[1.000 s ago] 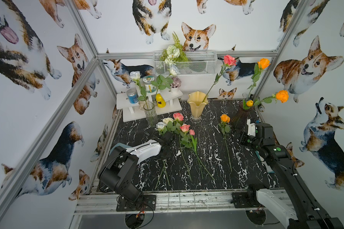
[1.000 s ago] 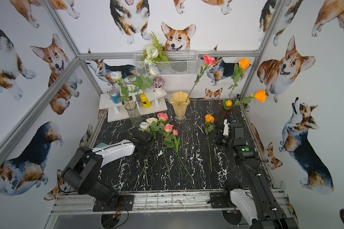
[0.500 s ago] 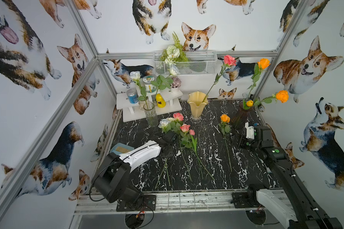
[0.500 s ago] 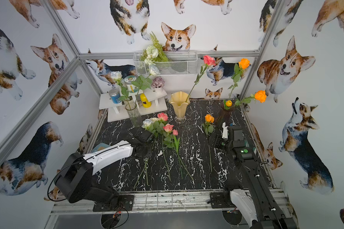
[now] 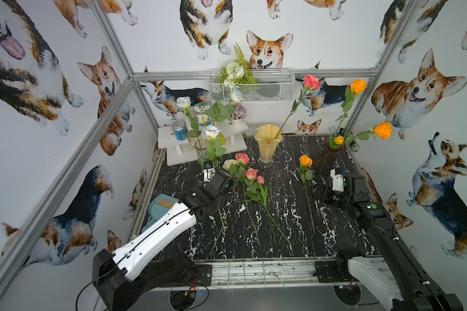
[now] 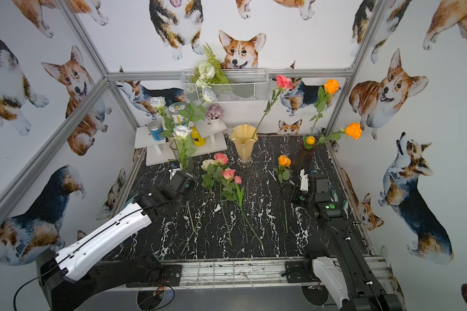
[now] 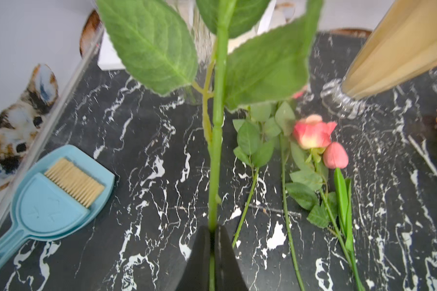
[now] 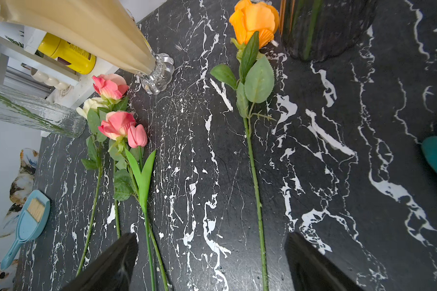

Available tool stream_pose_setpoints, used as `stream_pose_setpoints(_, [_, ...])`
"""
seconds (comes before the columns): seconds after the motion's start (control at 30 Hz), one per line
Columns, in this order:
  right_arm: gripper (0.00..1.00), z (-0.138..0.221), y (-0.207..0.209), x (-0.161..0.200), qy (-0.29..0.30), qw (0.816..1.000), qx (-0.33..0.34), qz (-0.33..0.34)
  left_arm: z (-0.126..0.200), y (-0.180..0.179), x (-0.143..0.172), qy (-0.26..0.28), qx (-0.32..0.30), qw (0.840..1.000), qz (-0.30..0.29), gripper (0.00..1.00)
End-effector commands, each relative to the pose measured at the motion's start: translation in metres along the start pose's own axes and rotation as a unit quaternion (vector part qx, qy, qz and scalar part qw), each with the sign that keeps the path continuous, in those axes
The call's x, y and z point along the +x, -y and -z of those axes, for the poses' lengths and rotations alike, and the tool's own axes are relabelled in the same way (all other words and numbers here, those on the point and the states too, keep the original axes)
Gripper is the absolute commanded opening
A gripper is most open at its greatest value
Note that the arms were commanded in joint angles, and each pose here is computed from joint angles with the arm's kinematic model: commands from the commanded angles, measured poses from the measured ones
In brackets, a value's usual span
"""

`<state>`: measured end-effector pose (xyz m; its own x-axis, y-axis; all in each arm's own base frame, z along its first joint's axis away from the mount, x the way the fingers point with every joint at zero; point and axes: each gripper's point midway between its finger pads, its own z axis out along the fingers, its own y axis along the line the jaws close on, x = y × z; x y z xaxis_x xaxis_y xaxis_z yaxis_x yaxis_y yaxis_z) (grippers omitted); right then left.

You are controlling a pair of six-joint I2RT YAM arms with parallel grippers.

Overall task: Arrange the flowers in different vases according to their variety
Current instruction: Pick up the flower at the center of the board, then insert the flower into the vase.

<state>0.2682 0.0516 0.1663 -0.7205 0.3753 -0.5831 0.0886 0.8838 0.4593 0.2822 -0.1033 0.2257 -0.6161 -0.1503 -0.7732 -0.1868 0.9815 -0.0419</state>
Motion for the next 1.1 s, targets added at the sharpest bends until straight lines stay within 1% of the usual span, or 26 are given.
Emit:
stream_pose_setpoints(0.0, [0.96,-0.001,-0.004,-0.004,0.009,1.0,-0.013,-0.005,0.016,-0.007,-0.039,0.092,-0.004,0.996,-0.017,0.0])
stream_pose_setpoints(0.13, [0.96,-0.001,-0.005,-0.001,0.007,1.0,-0.019,-0.007,0.036,-0.007,-0.074,0.162,-0.001,0.986,-0.041,0.0])
stream_pose_setpoints(0.23, [0.96,-0.001,-0.008,-0.001,0.009,1.0,-0.028,-0.007,0.051,-0.008,-0.107,0.223,-0.005,0.973,-0.053,0.0])
stream_pose_setpoints(0.37, [0.96,0.0,-0.016,-0.001,0.008,0.999,-0.047,-0.005,0.056,-0.01,-0.15,0.275,-0.003,0.96,-0.054,0.0])
stream_pose_setpoints(0.5, [0.96,0.001,-0.021,0.002,0.007,0.998,-0.056,0.001,0.049,-0.018,-0.187,0.314,-0.002,0.948,-0.043,0.0])
stream_pose_setpoints(0.7, [0.95,-0.001,-0.025,0.011,0.005,0.998,-0.065,0.0,0.028,-0.027,-0.233,0.355,-0.013,0.934,-0.036,0.0])
stream_pose_setpoints(0.9, [0.95,-0.006,-0.031,0.017,0.005,0.997,-0.076,-0.002,0.009,-0.031,-0.27,0.402,-0.042,0.914,-0.045,0.0])
stream_pose_setpoints(1.07, [0.95,-0.009,-0.033,0.017,0.003,0.997,-0.078,-0.002,-0.016,-0.03,-0.291,0.421,-0.057,0.904,-0.042,0.0])
